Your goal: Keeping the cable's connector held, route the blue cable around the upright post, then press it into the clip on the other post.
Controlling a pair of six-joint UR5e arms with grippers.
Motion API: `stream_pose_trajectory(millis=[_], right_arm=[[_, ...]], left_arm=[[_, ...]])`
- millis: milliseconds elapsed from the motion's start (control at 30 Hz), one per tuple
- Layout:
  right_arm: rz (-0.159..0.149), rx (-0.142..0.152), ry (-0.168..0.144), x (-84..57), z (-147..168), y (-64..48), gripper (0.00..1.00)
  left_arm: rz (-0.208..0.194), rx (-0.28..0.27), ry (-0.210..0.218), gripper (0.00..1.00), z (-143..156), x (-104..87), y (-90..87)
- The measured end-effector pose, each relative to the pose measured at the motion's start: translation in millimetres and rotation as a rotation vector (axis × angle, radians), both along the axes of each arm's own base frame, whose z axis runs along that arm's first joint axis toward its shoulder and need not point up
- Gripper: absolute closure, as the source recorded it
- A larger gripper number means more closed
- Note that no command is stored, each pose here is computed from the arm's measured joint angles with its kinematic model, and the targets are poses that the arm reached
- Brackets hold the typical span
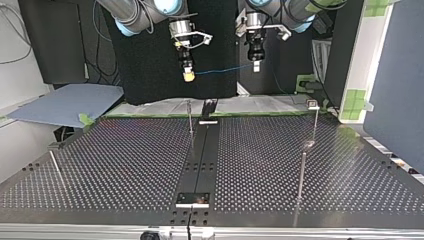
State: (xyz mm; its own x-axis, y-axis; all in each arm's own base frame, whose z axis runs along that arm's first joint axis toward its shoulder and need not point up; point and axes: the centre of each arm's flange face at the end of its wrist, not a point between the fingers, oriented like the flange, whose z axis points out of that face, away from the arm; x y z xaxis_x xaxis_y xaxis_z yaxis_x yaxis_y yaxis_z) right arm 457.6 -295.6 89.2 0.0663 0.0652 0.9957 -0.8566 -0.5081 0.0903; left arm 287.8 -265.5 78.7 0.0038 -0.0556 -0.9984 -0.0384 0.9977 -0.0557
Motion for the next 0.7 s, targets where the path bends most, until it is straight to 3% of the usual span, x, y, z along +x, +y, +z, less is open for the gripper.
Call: stream_pose_trajectory(millis=[300,700], right_arm=[[-0.001,0.000,0.000,-0.4,0.1,-0.6,1.00],[-0.001,0.000,0.000,-0.4,0.1,-0.6,1.00]], left_arm=[[0.013,0.034,0.056,1.00,-7.6,-2.7,7.4],[0.014,0.039,0.064,1.00,-8.4,-3.5,8.1]])
